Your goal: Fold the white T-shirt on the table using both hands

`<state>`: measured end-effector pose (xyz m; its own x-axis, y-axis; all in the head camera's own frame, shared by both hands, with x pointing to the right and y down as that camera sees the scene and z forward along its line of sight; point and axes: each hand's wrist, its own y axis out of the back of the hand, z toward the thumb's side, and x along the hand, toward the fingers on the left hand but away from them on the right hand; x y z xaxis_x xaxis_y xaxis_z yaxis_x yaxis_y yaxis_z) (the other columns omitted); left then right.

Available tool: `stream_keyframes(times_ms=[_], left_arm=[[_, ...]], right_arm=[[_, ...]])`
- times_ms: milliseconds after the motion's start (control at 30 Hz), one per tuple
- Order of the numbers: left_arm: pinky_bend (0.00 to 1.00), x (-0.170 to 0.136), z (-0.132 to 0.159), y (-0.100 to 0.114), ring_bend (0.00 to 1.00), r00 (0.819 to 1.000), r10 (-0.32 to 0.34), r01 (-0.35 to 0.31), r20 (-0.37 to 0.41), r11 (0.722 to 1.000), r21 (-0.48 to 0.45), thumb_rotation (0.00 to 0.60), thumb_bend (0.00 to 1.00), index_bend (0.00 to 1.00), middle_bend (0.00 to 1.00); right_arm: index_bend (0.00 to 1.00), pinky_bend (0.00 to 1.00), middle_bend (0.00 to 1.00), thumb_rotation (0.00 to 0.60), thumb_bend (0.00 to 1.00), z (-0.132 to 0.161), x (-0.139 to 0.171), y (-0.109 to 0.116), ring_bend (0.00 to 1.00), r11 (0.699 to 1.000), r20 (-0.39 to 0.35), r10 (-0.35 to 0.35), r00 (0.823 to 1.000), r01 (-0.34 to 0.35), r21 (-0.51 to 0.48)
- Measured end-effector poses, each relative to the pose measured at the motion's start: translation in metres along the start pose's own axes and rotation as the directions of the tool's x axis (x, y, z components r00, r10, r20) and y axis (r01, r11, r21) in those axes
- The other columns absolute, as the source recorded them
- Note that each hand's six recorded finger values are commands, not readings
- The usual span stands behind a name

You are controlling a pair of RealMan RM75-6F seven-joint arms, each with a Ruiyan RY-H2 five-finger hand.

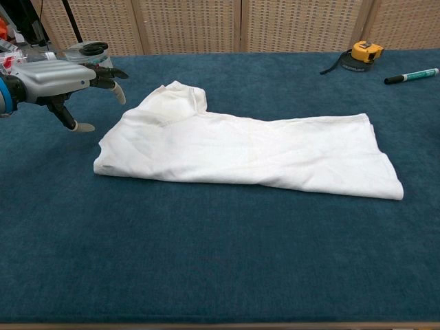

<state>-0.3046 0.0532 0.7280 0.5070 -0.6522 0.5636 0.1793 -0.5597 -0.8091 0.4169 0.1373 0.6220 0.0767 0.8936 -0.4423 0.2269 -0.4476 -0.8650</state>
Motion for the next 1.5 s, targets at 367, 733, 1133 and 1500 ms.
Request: stream_keyframes(times_ms=[367,733,1133,1500], left_arm=[[0.00,-0.009,-0.010,-0.017,0.00,0.998,0.051,-0.051,0.038,0.999,0.009,0.600,0.30,0.32,0.00],[0.00,-0.011,-0.007,-0.033,0.00,0.997,0.046,-0.046,0.054,0.999,-0.013,0.600,0.32,0.36,0.00],[0.00,0.000,0.003,-0.040,0.00,0.998,0.041,-0.040,0.053,0.999,-0.015,0.600,0.33,0.36,0.00],[0.00,0.012,0.014,-0.041,0.00,0.997,0.040,-0.040,0.059,0.999,-0.011,0.600,0.35,0.36,0.00]], right_arm=[[0.00,0.00,0.00,0.600,0.13,-0.002,-0.001,-0.001,0.00,1.000,0.008,0.004,1.000,-0.004,0.001],[0.00,0.00,0.00,0.600,0.13,-0.003,-0.002,-0.003,0.00,1.000,0.012,0.008,1.000,-0.008,0.004],[0.00,0.00,0.00,0.600,0.13,-0.003,-0.002,-0.001,0.00,1.000,0.011,0.006,1.000,-0.006,-0.001],[0.00,0.00,0.00,0.600,0.13,-0.004,-0.001,0.000,0.00,1.000,0.011,0.006,1.000,-0.006,-0.003]])
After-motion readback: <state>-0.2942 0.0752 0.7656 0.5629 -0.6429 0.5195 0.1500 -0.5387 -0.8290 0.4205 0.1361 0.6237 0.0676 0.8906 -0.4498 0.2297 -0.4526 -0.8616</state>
